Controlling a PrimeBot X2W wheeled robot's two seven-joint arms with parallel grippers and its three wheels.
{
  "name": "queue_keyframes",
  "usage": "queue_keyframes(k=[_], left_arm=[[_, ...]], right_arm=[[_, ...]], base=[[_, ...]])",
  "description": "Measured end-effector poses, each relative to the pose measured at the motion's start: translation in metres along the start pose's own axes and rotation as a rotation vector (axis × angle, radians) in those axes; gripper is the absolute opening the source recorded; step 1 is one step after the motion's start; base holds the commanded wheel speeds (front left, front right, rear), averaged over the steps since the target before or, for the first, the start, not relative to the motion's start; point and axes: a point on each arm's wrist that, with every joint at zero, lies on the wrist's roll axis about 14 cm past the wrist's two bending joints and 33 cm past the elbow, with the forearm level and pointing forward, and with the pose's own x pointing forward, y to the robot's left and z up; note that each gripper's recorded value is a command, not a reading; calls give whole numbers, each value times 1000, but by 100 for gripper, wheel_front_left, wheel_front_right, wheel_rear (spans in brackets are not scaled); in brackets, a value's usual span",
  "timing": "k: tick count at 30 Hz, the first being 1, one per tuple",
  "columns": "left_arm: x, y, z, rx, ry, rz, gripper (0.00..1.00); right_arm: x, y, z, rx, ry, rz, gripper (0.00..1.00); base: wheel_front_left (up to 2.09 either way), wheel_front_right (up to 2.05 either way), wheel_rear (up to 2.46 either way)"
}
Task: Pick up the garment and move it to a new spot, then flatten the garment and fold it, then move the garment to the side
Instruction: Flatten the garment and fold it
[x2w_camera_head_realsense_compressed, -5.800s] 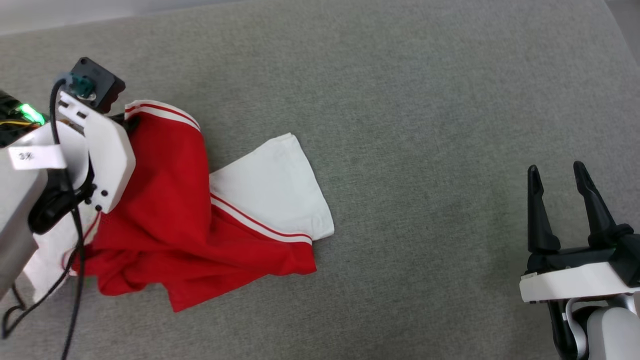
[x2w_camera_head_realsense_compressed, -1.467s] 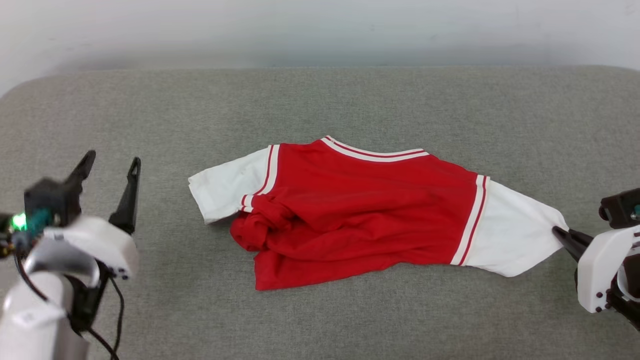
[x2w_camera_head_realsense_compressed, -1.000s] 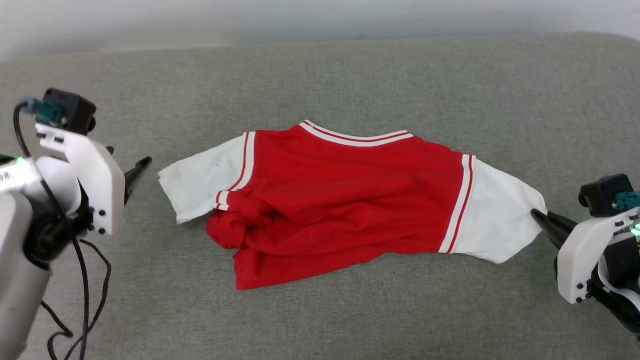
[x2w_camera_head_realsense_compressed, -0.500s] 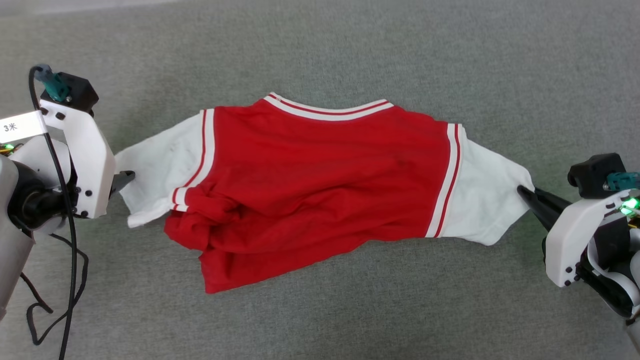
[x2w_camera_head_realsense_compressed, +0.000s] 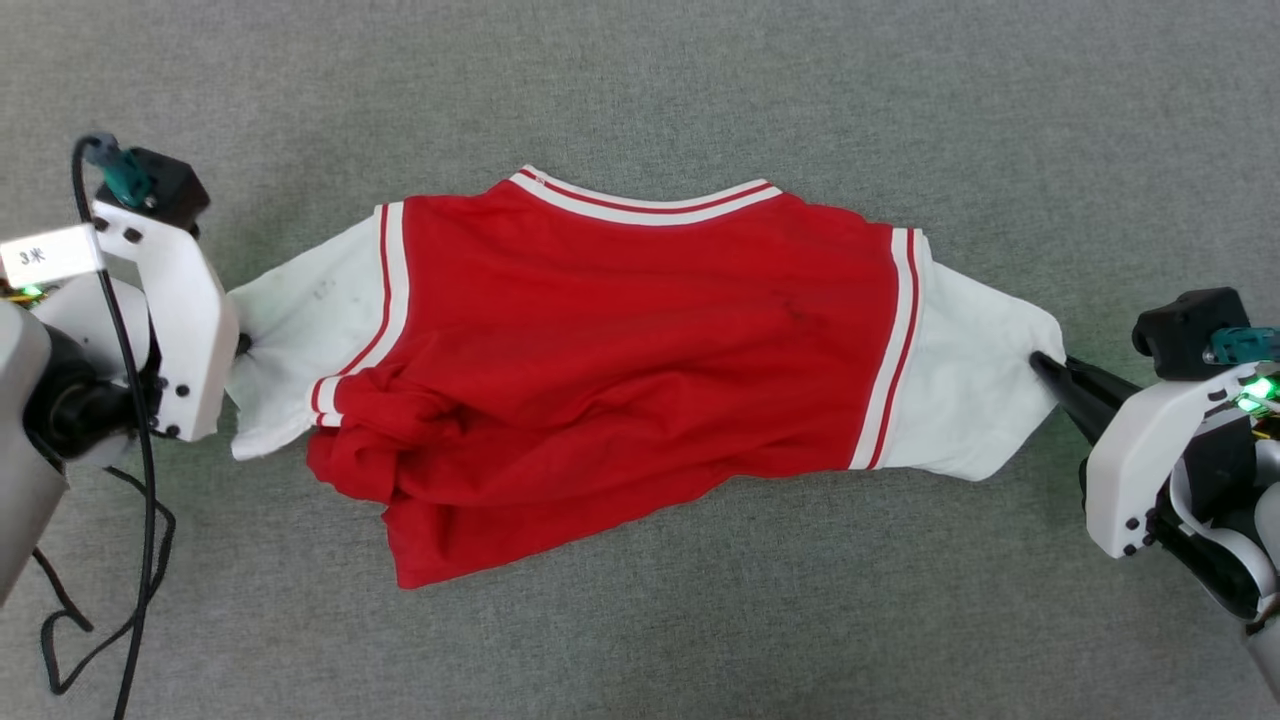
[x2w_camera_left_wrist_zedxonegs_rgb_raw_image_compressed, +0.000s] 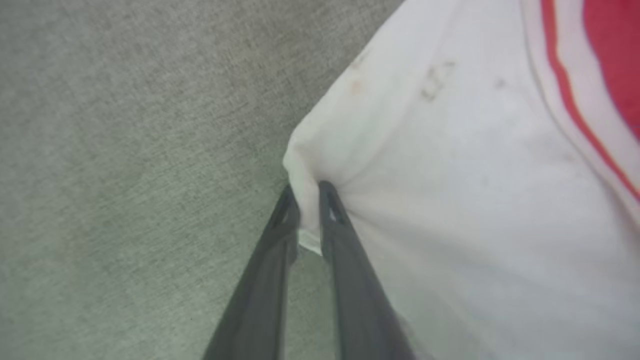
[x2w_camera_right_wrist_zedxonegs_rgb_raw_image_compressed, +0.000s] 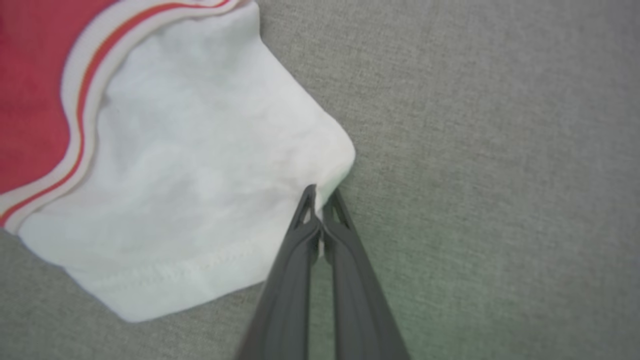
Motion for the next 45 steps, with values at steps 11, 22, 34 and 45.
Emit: queue_keyframes(k=[11,22,34,45], left_arm=[[-59,-5,45,72,-388,54,0],[-192,4,92,218,-834,254,0],[-341,-21,135,332,-1239,406,0],[-368,-14,204,351,-1374,437,0]], right_arm=[[-25,-7,53,-39,-176,-26,0],[-76,-4,150,-131,-445,-52,0],[-133,18,265,-262,-689,-53,0],[-127,14,360,-304,-816,-97,0]], base=[[0,0,0],[0,0,0],[0,0,0],[0,0,0]])
